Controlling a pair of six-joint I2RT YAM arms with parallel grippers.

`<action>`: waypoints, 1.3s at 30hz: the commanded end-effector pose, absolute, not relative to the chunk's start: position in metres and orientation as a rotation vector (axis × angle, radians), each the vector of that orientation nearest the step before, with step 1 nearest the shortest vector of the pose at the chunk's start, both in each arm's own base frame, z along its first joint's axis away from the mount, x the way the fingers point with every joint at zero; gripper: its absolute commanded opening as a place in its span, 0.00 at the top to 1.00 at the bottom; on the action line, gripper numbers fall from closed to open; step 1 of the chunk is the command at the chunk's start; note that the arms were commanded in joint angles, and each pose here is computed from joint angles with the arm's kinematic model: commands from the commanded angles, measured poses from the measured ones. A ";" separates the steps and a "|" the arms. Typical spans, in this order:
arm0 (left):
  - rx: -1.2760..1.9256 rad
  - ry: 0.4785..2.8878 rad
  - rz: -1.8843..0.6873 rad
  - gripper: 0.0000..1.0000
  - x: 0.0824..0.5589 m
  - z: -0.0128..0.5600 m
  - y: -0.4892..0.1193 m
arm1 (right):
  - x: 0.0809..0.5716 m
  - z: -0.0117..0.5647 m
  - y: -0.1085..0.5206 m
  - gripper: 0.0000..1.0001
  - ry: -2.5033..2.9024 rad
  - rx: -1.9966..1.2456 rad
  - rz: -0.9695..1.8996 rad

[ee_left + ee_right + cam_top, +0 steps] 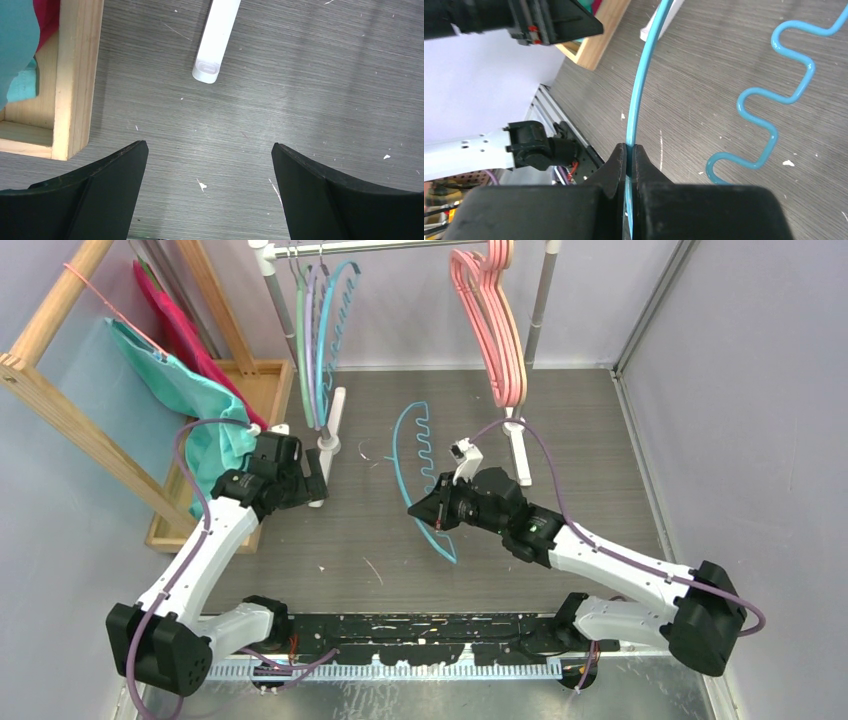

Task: Organize the hangers

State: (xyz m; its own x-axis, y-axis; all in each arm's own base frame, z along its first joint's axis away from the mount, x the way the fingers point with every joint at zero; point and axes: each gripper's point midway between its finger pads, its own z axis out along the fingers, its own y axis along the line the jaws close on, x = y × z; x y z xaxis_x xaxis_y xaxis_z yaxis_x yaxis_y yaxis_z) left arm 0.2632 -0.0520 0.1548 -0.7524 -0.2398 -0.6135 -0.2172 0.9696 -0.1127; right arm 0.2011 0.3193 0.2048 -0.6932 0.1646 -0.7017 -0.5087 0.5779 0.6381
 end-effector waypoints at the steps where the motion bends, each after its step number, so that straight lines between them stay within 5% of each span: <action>1: -0.321 2.416 -0.072 0.02 0.273 0.160 -0.055 | 0.207 0.300 0.324 0.99 1.807 -0.226 1.282; 22: -0.311 2.436 -0.100 0.02 0.280 0.148 -0.062 | 0.234 0.506 0.358 0.99 1.245 -0.158 1.568; 39: -0.308 2.450 -0.115 0.02 0.283 0.138 -0.065 | 0.315 0.549 0.360 0.99 1.043 -0.021 1.754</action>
